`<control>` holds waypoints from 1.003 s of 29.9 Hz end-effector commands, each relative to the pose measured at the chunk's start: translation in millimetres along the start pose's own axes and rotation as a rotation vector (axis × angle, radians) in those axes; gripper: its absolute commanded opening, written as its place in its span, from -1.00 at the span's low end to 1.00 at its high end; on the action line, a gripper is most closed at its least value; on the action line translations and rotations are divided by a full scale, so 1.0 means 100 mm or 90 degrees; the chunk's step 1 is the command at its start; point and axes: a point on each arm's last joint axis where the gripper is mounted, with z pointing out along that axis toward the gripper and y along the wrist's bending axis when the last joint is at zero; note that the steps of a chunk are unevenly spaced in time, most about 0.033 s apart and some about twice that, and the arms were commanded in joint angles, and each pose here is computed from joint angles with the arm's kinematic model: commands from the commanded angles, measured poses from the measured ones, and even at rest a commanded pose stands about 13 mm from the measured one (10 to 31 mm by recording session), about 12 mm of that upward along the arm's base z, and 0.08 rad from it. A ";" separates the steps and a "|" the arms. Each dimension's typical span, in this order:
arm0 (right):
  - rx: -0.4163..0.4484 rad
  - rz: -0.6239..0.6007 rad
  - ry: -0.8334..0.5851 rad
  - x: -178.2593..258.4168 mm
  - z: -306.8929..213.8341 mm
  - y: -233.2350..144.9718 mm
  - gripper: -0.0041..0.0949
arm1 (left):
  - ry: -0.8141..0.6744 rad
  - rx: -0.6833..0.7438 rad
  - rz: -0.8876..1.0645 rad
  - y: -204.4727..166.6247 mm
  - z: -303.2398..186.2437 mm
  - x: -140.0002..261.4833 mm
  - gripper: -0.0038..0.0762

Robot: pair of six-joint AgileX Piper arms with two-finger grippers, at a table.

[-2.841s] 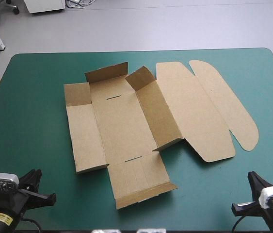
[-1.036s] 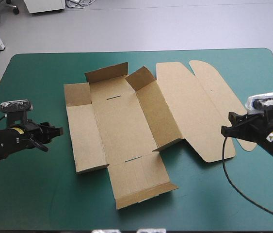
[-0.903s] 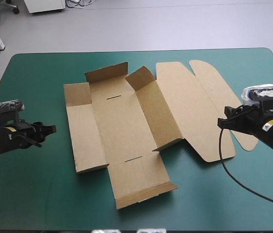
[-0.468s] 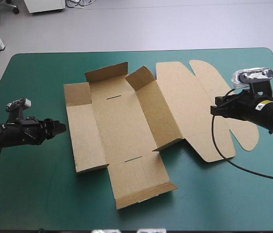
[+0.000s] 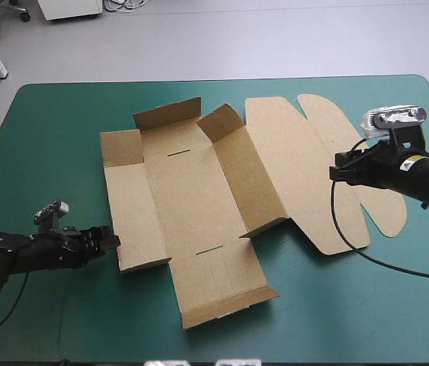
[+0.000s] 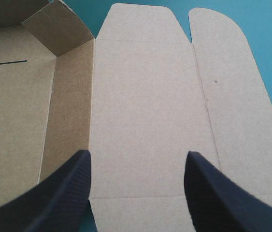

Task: Fold the box

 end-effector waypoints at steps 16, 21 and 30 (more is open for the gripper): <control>-0.004 0.003 -0.067 -0.15 -0.14 0.02 0.22 | 0.002 0.133 -0.071 0.13 0.39 -0.20 -0.04; -0.003 0.003 -0.068 -0.15 -0.14 0.02 0.22 | -0.002 0.193 -0.070 0.05 0.39 -0.21 -0.04; -0.001 0.001 -0.075 -0.16 -0.14 0.02 0.22 | -0.022 0.256 -0.064 -0.04 0.36 -0.24 -0.13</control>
